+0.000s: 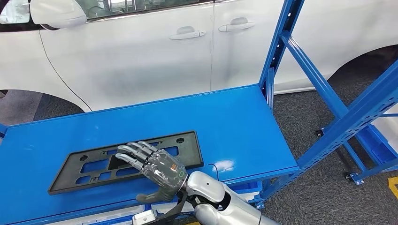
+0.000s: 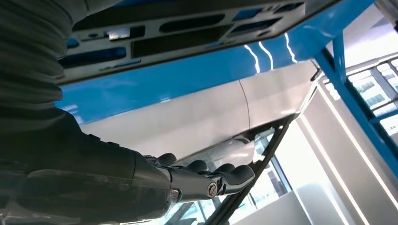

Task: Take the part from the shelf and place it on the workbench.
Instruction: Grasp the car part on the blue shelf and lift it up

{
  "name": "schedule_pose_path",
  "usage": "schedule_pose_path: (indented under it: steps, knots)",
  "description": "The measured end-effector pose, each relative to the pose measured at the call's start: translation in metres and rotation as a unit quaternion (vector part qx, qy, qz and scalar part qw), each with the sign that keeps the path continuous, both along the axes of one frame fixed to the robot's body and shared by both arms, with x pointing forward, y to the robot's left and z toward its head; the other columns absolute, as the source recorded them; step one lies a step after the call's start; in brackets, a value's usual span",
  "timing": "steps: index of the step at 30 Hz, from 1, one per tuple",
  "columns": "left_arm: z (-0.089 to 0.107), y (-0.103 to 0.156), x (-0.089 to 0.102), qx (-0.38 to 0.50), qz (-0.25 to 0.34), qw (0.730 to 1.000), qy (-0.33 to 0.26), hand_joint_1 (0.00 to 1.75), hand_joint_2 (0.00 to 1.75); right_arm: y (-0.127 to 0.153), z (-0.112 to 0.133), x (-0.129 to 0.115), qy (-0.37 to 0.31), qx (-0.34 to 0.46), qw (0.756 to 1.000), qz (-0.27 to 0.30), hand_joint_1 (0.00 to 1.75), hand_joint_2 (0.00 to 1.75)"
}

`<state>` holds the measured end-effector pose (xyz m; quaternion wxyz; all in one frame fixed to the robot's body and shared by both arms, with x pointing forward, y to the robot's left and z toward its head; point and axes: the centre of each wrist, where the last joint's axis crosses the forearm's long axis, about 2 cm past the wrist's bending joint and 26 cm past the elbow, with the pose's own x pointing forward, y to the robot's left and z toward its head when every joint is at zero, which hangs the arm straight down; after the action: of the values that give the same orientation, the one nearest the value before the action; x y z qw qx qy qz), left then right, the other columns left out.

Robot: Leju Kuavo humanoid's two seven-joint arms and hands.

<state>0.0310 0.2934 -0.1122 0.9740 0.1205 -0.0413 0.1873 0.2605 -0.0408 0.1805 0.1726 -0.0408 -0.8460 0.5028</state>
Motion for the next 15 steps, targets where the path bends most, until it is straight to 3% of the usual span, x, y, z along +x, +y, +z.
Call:
schedule_pose_path:
  steps: [15]
  knots:
    - [0.0, 0.002, 0.002, 0.0, -0.017, 1.0, -0.025, 0.0, 0.0, 0.044, -0.006, -0.02, -0.045, -0.028, 0.997, 0.049, 0.0, 1.75]
